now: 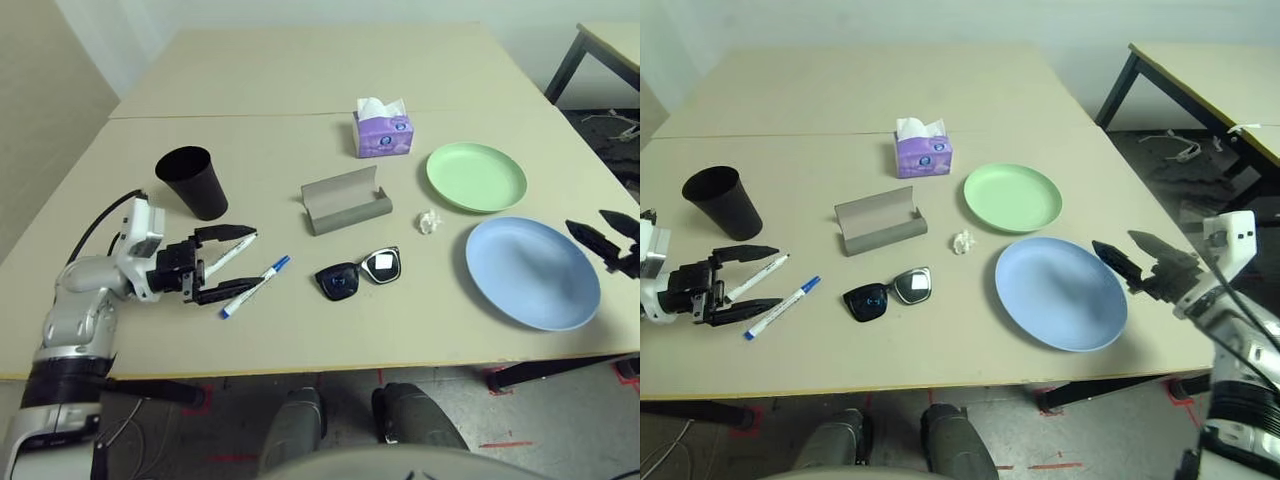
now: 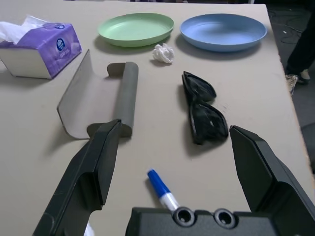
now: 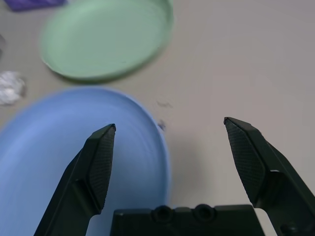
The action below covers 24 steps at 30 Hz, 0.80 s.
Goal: Organize and tidy the items on the table.
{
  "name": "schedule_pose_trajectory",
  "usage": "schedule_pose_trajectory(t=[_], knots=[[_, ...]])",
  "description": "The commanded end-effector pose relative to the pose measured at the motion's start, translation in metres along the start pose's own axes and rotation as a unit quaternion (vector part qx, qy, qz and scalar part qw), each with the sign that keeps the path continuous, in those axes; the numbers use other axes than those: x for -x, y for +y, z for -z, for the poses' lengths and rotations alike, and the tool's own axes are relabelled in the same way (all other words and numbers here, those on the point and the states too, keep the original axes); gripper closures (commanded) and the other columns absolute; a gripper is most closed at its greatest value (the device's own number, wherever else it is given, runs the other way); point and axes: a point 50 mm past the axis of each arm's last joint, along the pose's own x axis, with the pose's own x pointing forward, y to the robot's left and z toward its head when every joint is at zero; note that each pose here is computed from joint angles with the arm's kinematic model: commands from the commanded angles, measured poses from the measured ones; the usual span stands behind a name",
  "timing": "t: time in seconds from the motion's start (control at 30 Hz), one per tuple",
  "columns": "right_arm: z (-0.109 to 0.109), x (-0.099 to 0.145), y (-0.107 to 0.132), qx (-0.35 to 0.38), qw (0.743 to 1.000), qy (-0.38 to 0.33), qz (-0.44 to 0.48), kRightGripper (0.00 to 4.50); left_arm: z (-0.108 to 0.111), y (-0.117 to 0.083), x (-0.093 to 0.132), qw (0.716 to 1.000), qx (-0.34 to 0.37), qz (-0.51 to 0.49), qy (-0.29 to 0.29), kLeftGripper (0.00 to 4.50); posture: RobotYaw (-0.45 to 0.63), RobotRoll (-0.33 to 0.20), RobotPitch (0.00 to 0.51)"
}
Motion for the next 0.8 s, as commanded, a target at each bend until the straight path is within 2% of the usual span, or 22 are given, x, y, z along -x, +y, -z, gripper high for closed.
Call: schedule_pose_trajectory(t=[0.03, 0.13, 0.33, 0.7, 0.77, 0.8], knots=[[-0.001, 0.006, 0.004, -0.003, 0.998, 0.054, 0.016, 0.0, 0.007, 0.0, -0.001, 1.0, 0.003, 0.005, 0.011, 0.03, -0.15, 0.0, 0.11], [0.009, 0.01, 0.005, -0.006, 0.995, 0.096, 0.023, 0.0, 0.009, 0.001, -0.001, 1.0, 0.002, 0.002, 0.011, 0.03, -0.16, 0.0, 0.11], [0.031, 0.011, 0.016, -0.032, 0.989, 0.141, -0.037, 0.0, 0.011, 0.001, -0.004, 1.0, -0.001, 0.0, 0.009, 0.03, -0.15, 0.0, 0.105], [0.045, 0.01, 0.029, -0.054, 0.971, 0.212, -0.098, 0.0, 0.007, -0.001, -0.005, 1.0, -0.021, 0.004, 0.003, 0.03, -0.13, 0.0, 0.093], [0.047, 0.009, 0.031, -0.058, 0.968, 0.223, -0.103, 0.11, 0.006, -0.002, -0.006, 1.0, -0.022, 0.005, 0.001, 0.0, -0.13, 0.0, 0.093], [0.047, 0.009, 0.031, -0.06, 0.967, 0.226, -0.105, 0.46, 0.006, -0.002, -0.007, 1.0, -0.023, 0.005, 0.0, 0.0, -0.13, 0.0, 0.093]])
